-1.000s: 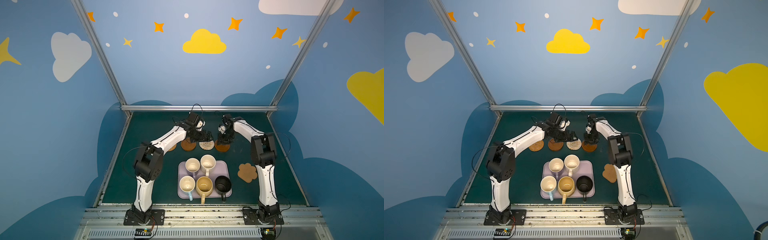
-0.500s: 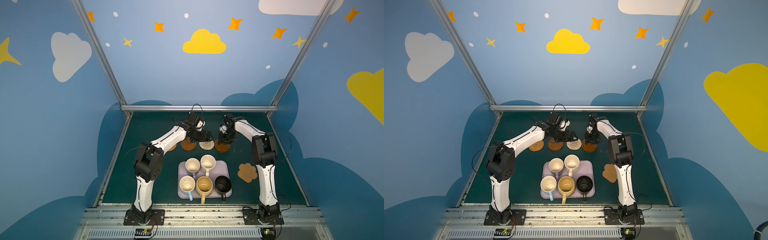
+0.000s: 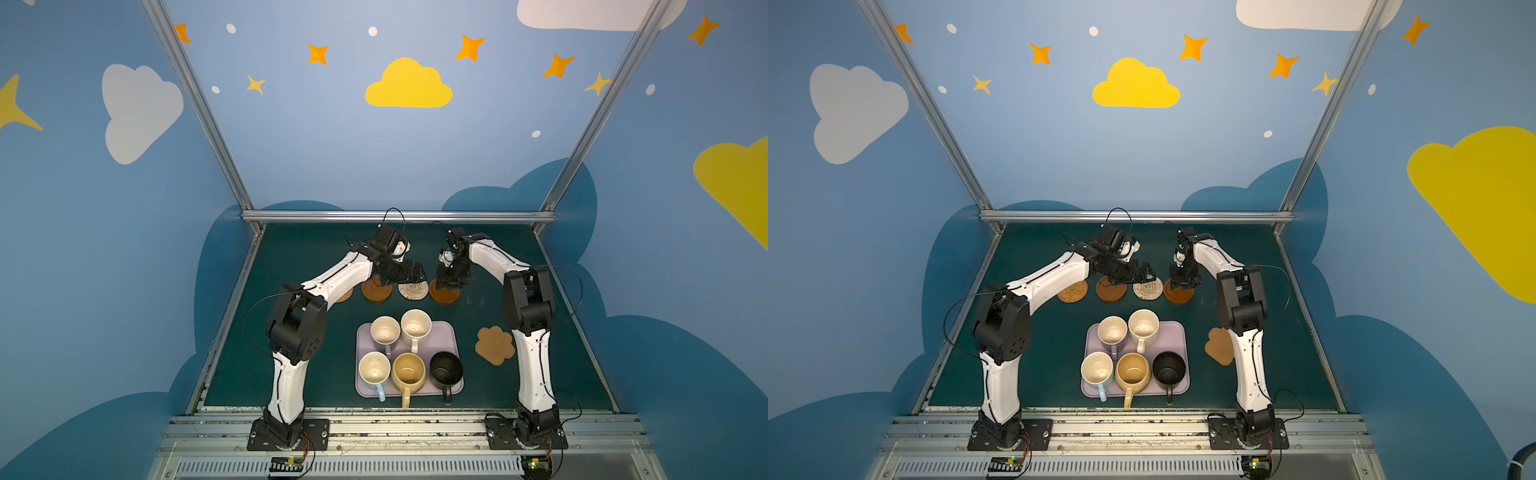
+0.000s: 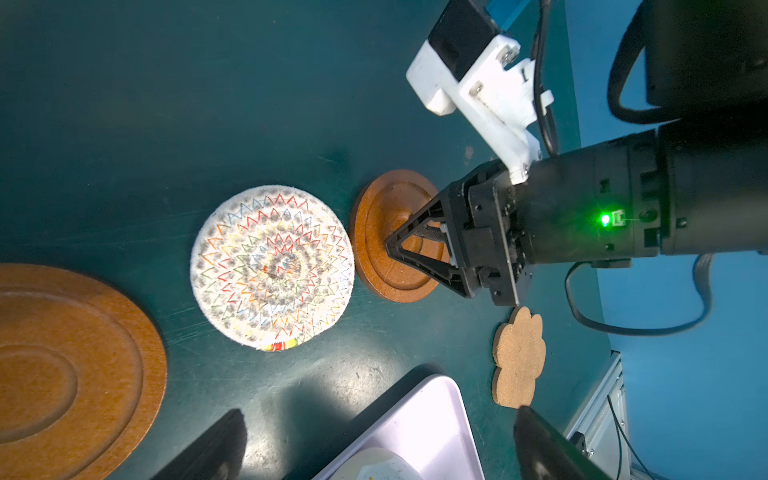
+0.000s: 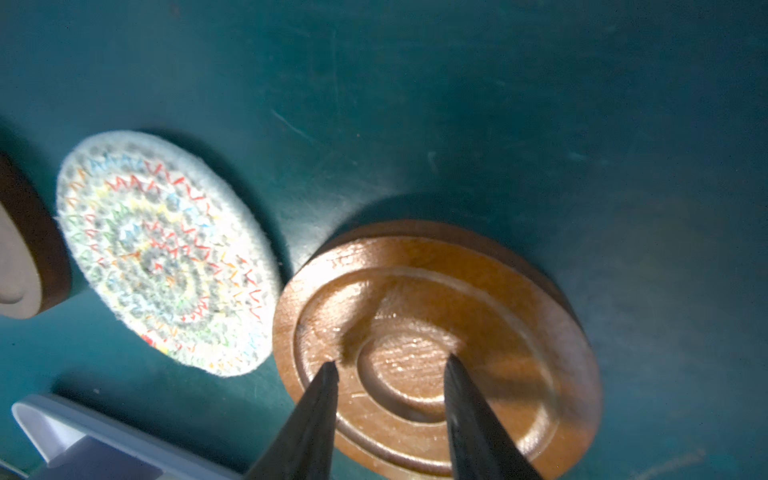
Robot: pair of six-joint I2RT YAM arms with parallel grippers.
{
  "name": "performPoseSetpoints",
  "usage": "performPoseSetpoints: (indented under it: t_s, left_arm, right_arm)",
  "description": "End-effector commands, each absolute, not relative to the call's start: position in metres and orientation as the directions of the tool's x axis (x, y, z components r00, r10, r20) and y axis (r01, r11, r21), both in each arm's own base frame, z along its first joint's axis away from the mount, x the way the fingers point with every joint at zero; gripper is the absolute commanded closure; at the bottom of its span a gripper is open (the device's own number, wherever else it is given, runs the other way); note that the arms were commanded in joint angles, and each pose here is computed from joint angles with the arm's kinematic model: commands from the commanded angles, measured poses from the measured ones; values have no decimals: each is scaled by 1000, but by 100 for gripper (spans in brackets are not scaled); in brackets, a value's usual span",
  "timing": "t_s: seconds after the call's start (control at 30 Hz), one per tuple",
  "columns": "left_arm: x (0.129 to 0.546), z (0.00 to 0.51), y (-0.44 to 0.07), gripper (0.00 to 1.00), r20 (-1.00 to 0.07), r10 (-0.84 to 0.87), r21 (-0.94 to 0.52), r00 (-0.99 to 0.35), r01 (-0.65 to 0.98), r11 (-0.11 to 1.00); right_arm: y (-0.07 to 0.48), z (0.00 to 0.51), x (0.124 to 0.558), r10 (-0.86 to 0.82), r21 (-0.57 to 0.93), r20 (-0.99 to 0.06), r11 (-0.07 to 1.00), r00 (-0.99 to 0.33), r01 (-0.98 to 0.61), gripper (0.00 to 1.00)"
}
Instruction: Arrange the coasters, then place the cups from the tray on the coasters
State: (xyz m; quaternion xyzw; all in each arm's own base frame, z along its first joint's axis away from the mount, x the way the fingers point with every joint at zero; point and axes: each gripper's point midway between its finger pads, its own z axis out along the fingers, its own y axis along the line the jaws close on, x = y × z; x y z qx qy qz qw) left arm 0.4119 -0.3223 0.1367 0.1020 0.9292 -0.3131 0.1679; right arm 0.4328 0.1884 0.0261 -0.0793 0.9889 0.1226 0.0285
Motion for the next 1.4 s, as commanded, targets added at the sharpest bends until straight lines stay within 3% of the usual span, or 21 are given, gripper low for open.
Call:
performPoseSetpoints:
  t_s: [0.0,0.43,0.77,1.37]
  left_arm:
    - [412,154,-321,0,-398,77,-556,-914,308,772]
    - [411,152,-323,0,-392,70,-565,-917,301,768]
    - [411,153,-321,0,-396,69,-560,-916,301,772]
    - [415,166,-322,0,-428,55,-556,-902,311,771]
  right_arm:
    - [147,-4,426,-116,106,-1,988,-993,-115,57]
    - [141,2,427,-119,90,-19,989,-993,-121,57]
    - [167,-3,424,-167,160,-18,973,-986,-168,57]
    - [173,74,443,-162,185,-195,963,-967,-198,50]
